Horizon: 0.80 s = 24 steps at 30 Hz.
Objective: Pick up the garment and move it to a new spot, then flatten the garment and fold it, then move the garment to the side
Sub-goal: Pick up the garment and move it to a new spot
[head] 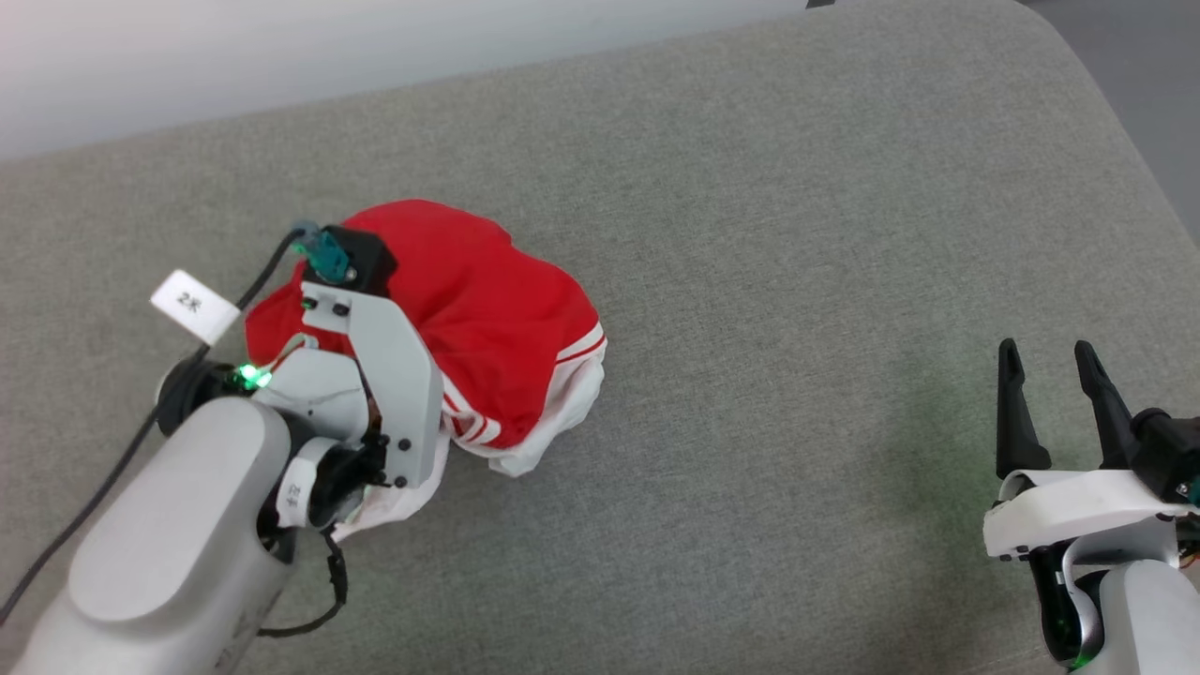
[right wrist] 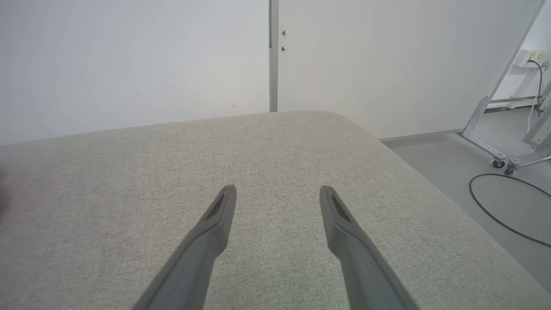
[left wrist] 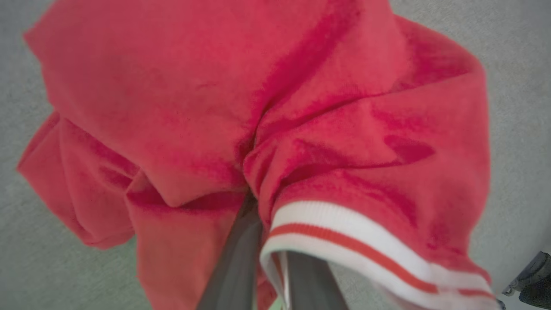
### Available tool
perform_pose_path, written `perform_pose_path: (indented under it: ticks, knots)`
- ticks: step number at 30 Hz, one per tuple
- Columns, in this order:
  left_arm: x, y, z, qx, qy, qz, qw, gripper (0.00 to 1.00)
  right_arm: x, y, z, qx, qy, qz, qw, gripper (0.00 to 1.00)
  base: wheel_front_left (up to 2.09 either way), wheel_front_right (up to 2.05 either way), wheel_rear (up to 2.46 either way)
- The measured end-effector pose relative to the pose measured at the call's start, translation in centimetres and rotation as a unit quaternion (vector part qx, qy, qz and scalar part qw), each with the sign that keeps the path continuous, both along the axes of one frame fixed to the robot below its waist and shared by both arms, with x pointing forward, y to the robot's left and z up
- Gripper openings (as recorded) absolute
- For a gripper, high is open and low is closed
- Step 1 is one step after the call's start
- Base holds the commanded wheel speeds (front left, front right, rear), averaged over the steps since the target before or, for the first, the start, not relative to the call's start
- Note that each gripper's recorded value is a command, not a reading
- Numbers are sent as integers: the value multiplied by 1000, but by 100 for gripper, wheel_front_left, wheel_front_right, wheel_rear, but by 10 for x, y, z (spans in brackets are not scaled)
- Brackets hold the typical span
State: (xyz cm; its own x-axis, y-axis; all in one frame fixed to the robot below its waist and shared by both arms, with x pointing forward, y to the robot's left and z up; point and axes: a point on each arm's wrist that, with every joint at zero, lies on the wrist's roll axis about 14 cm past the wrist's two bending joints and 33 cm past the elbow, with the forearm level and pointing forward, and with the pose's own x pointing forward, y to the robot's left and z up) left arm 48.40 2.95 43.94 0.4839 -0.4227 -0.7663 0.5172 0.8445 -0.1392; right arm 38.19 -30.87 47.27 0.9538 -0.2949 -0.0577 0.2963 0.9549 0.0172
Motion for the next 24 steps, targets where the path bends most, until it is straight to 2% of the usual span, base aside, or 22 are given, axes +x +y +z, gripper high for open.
perform_pose_path:
  ticks: [2, 4, 6, 7, 8, 9, 10, 13, 24]
  knots:
    - [-1, 1, -6, 0, 7, 2, 1000, 1, 1, 1, 0, 0, 0, 1, 1000, 100, 0, 0, 0]
    - [-2, 2, -9, 2, 11, 2, 1000, 12, 2, 2, 1, 0, -3, 4, 1000, 100, 0, 0, 0]
    - [-3, 4, -9, 3, 12, 0, 1000, 40, 2, 2, 2, -1, -5, 6, 1000, 100, 0, 0, 0]
    - [-3, 4, -8, 3, 11, 0, 1000, 46, 3, 2, 3, -2, -6, 7, 1000, 100, 0, 0, 0]
    - [-4, 4, -6, 2, 8, -2, 1000, 58, 3, 3, 4, -4, -7, 9, 1000, 100, 0, 0, 0]
    - [-4, 5, -4, 1, 6, -2, 1000, 77, 3, 3, 5, -4, -9, 11, 1000, 100, 0, 0, 0]
    - [-5, 5, -1, -1, 4, -3, 1000, 92, 4, 4, 6, -5, -10, 13, 1000, 100, 0, 0, 0]
    - [-7, 11, 8, 0, -4, 1, 1000, 100, 4, 8, 8, -6, -11, 21, 1000, 100, 0, 0, 0]
    - [-24, 35, 60, -34, -72, 24, 997, 100, 17, 36, 26, -16, -27, 75, 997, 100, 0, 0, 0]
